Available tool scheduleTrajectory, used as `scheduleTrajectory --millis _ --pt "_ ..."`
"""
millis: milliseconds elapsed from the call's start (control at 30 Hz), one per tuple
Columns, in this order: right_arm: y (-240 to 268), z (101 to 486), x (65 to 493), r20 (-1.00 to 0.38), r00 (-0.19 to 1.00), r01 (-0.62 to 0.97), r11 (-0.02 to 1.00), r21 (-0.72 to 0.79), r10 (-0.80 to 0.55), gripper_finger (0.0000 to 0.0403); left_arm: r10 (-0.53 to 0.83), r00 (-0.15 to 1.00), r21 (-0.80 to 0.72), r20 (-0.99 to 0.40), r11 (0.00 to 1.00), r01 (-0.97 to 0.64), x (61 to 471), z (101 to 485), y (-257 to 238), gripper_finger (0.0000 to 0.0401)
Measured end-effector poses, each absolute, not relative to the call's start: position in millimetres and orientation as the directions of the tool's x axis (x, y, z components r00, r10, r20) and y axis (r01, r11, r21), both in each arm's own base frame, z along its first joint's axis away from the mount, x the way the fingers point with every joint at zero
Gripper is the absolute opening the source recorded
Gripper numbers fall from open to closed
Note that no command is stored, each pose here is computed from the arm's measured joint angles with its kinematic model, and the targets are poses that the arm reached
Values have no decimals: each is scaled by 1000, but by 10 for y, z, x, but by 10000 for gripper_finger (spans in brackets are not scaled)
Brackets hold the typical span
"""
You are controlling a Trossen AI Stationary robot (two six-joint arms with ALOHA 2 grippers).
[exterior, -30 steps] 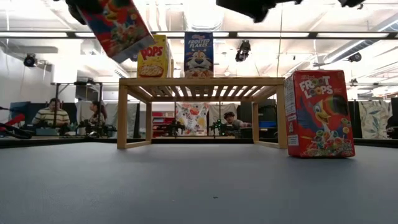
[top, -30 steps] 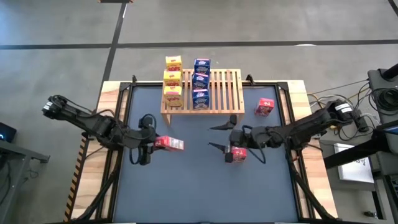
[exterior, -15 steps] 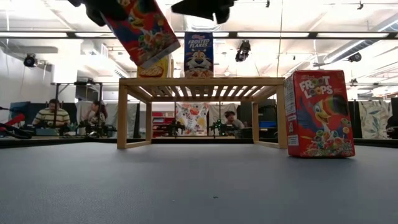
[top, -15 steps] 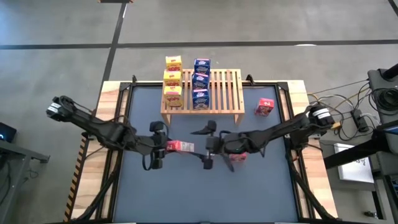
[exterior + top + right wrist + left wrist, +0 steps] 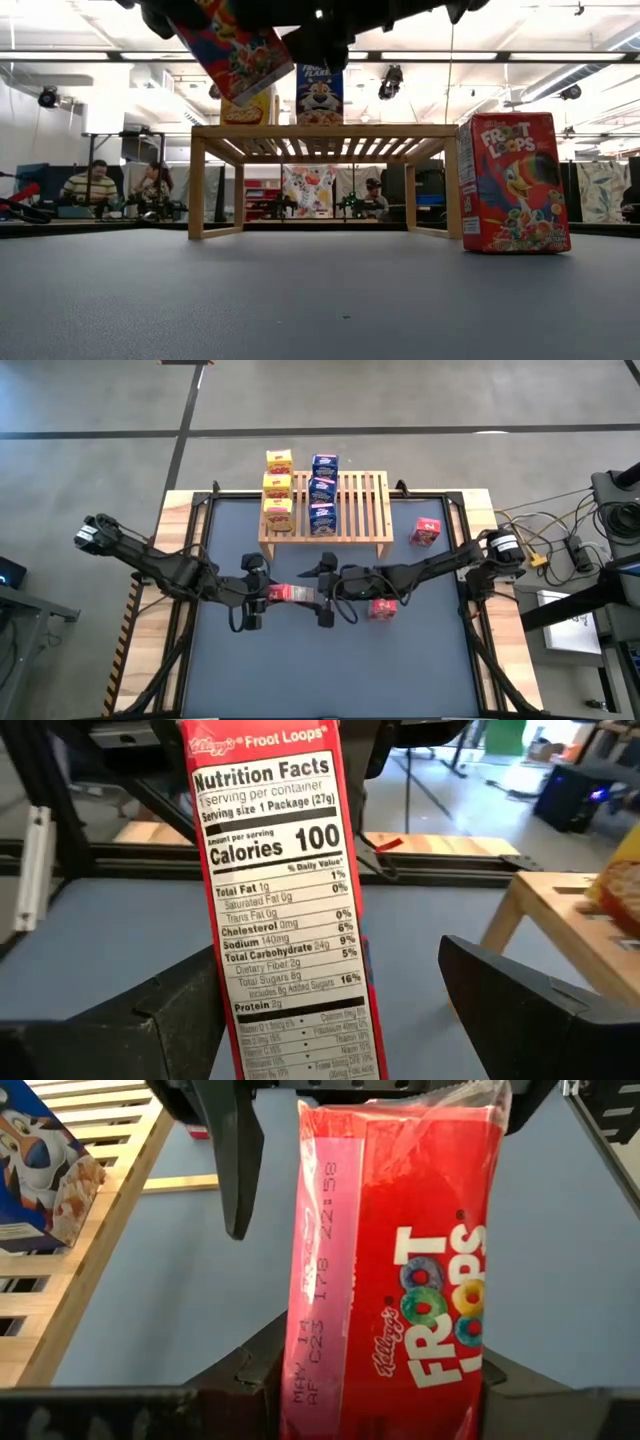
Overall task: Stack cereal on shelf
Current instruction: Put the bottom left red cereal box on the shelf
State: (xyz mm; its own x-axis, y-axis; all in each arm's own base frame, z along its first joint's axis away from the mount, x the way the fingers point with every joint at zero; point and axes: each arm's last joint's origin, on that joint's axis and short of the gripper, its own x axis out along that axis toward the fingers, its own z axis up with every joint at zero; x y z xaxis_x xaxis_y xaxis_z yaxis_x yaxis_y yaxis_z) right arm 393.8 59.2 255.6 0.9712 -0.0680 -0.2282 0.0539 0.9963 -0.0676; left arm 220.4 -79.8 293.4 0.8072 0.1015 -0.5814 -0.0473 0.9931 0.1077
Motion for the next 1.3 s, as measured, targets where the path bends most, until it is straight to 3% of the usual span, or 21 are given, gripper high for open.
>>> scheduleTrajectory --millis 167,467,600,1000,1300 --pt "564 2568 3927 -226 973 30 998 -52 -41 315 99 812 111 -576 993 -42 2207 2940 -800 142" --pt "571 2569 3927 -228 974 -22 998 -52 10 196 95 814 117 -573 993 -33 2209 2943 -801 145" --pt "565 2572 3926 -228 974 -22 998 -58 9 164 89 818 115 -568 993 -28 2213 2950 -805 164" --pt "514 2636 3854 -219 976 -16 998 -64 1 170 66 842 92 -536 996 -20 2080 3096 -760 284" --pt "425 2698 3264 -56 998 -16 999 -32 14 163 5 908 35 -420 999 11 1777 3191 -727 303"
